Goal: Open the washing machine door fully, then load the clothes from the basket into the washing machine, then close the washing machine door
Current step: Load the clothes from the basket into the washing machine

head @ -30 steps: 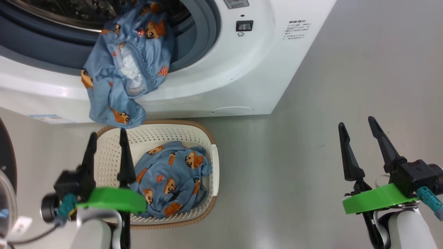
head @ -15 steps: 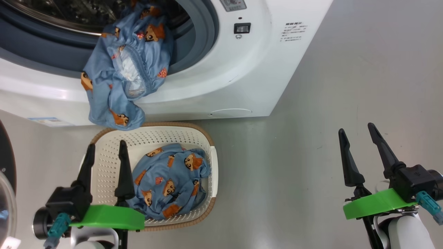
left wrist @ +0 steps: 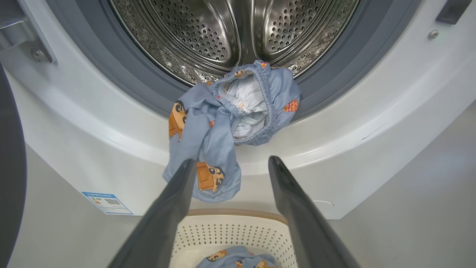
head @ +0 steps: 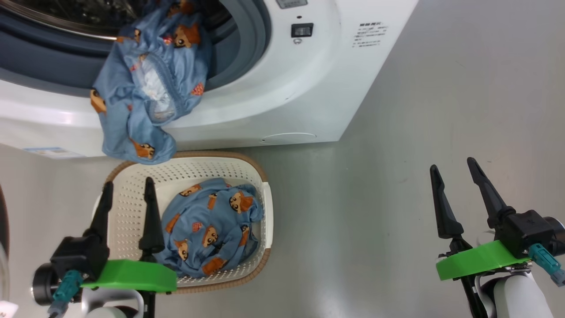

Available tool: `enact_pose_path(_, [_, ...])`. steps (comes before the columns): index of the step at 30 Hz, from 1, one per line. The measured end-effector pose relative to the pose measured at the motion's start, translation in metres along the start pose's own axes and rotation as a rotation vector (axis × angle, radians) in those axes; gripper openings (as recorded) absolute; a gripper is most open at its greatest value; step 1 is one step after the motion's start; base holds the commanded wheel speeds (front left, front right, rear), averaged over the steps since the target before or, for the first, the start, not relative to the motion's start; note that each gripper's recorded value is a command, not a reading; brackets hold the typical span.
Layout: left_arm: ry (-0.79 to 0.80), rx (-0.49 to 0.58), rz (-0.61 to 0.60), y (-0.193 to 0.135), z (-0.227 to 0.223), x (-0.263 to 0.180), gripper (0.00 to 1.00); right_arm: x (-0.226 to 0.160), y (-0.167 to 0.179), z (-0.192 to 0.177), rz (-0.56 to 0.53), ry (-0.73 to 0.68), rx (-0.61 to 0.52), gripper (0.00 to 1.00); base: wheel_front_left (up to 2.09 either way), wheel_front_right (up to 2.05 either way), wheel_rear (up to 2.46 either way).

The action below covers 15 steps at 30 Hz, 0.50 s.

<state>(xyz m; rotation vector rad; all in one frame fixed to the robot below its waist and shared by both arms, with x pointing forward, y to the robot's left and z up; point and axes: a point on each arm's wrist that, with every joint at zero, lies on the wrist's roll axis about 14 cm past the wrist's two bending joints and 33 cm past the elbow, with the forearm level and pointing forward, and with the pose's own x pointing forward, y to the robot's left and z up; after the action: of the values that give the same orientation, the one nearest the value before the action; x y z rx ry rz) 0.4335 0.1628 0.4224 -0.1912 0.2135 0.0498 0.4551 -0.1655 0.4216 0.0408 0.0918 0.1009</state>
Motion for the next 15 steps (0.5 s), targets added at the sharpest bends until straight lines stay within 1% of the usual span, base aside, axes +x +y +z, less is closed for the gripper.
enact_pose_path(6, [0.018, 0.003, -0.002, 0.001, -0.008, 0.012, 1.00, -0.001, -0.005, -0.007, -0.015, 0.017, 0.011, 1.00, 0.00, 0.00, 0.00])
enact_pose_path(7, [0.008, 0.006, -0.011, 0.000, -0.006, 0.024, 1.00, 0.000, -0.008, -0.008, -0.022, 0.021, 0.011, 1.00, 0.00, 0.00, 0.00])
enact_pose_path(11, [-0.004, 0.013, -0.023, 0.000, -0.004, 0.047, 1.00, 0.000, -0.016, -0.010, -0.042, 0.024, 0.009, 1.00, 0.00, 0.00, 0.00])
enact_pose_path(15, [0.009, -0.014, -0.027, -0.001, -0.010, 0.067, 1.00, -0.004, -0.024, -0.017, -0.065, 0.044, 0.004, 1.00, 0.00, 0.00, 0.00])
